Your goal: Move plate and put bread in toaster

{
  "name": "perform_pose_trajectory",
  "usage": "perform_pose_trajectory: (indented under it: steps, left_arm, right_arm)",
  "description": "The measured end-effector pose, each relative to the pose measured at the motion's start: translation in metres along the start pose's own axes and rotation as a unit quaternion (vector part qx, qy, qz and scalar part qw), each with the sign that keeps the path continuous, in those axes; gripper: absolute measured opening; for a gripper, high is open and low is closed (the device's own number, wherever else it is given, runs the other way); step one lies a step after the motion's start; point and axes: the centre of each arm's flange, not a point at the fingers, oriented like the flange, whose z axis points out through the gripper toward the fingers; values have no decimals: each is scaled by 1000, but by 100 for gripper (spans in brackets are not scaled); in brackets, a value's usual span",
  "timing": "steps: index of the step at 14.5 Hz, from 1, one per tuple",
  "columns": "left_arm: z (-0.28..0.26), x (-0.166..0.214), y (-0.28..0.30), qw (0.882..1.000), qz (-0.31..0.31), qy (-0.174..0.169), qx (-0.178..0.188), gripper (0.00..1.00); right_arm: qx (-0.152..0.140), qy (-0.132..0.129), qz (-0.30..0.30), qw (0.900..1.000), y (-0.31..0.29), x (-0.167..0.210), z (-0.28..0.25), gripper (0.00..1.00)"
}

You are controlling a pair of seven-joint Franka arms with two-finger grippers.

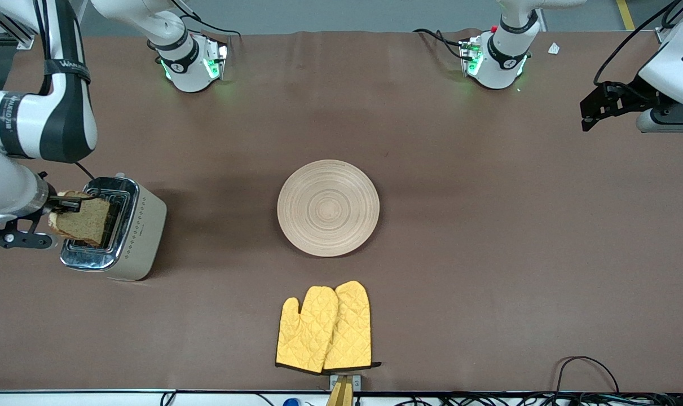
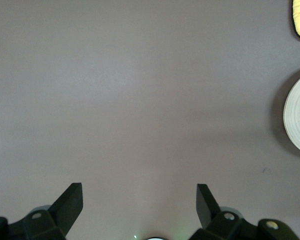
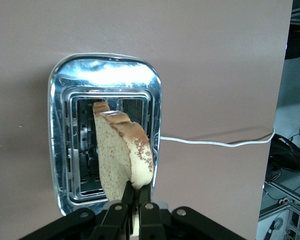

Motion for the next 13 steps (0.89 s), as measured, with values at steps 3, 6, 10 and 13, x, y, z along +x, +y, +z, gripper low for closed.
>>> perform_pose_trajectory:
  steps: [3,6,10,13]
  left_arm:
    - [0,0,-2,1000,-2,1,0,100]
    - [0,0,-3,1000,-3,1,0,100]
    - [2,2,-3,1000,-2,0,0,100]
    - [3,3,-3,1000,-2,-1,0,100]
  right_arm:
    - [23,-3,8,1000,-16,-2,-4,6]
    - [37,-5,13,999,-29,-4,-6,6]
    - [44,-7,18,999,-40,-6,-8,6]
    - [52,-11,20,998,-42,-6,-6,6]
